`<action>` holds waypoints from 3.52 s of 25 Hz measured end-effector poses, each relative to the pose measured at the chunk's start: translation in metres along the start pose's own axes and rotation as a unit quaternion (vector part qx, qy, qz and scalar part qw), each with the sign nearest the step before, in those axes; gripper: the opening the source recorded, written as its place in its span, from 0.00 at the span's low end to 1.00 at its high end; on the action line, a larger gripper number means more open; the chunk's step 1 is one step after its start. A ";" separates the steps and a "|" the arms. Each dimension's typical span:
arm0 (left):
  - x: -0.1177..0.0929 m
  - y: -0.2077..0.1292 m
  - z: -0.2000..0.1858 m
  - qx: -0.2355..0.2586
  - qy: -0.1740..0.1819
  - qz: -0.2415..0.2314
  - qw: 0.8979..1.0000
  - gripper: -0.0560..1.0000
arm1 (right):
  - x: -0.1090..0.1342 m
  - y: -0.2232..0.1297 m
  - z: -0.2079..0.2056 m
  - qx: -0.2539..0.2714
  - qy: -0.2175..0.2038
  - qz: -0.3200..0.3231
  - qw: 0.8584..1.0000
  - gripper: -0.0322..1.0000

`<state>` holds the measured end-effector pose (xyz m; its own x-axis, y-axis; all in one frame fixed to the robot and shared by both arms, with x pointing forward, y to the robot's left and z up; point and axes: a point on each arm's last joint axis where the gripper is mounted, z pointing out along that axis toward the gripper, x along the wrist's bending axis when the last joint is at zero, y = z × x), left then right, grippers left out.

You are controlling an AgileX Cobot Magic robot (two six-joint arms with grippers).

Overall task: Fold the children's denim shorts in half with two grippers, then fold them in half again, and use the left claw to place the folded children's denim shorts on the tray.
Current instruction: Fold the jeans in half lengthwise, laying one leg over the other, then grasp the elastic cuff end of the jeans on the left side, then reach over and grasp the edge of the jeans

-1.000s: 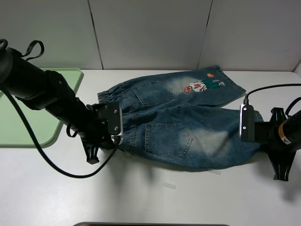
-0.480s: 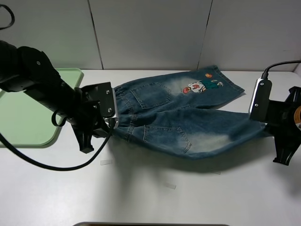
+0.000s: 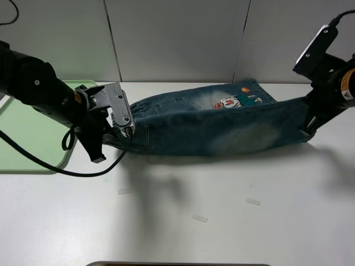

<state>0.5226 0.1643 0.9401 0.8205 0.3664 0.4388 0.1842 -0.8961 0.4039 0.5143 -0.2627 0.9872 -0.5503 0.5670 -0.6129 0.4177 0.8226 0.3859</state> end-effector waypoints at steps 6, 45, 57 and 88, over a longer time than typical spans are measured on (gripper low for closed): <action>0.027 -0.017 -0.001 -0.016 0.057 -0.057 0.997 0.13 | -0.011 0.014 0.014 -0.007 -0.003 0.011 1.000 0.01; 0.080 -0.059 0.027 -0.105 0.247 -0.033 0.963 0.13 | -0.055 0.067 0.116 -0.105 -0.007 0.031 0.994 0.01; 0.078 -0.067 0.042 -0.108 0.254 -0.040 0.960 0.28 | -0.058 0.055 0.131 -0.130 0.000 0.044 0.991 0.01; 0.119 -0.019 -0.102 -0.364 0.359 -0.263 0.818 0.76 | -0.113 0.102 0.033 -0.336 -0.090 0.206 0.915 0.70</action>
<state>0.5611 0.2506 1.0663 0.1543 0.9404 0.3031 -0.1748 -0.2759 0.9452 0.6428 -0.2446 1.0726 -0.2941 0.8680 -0.4000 -0.0098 0.4158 0.9094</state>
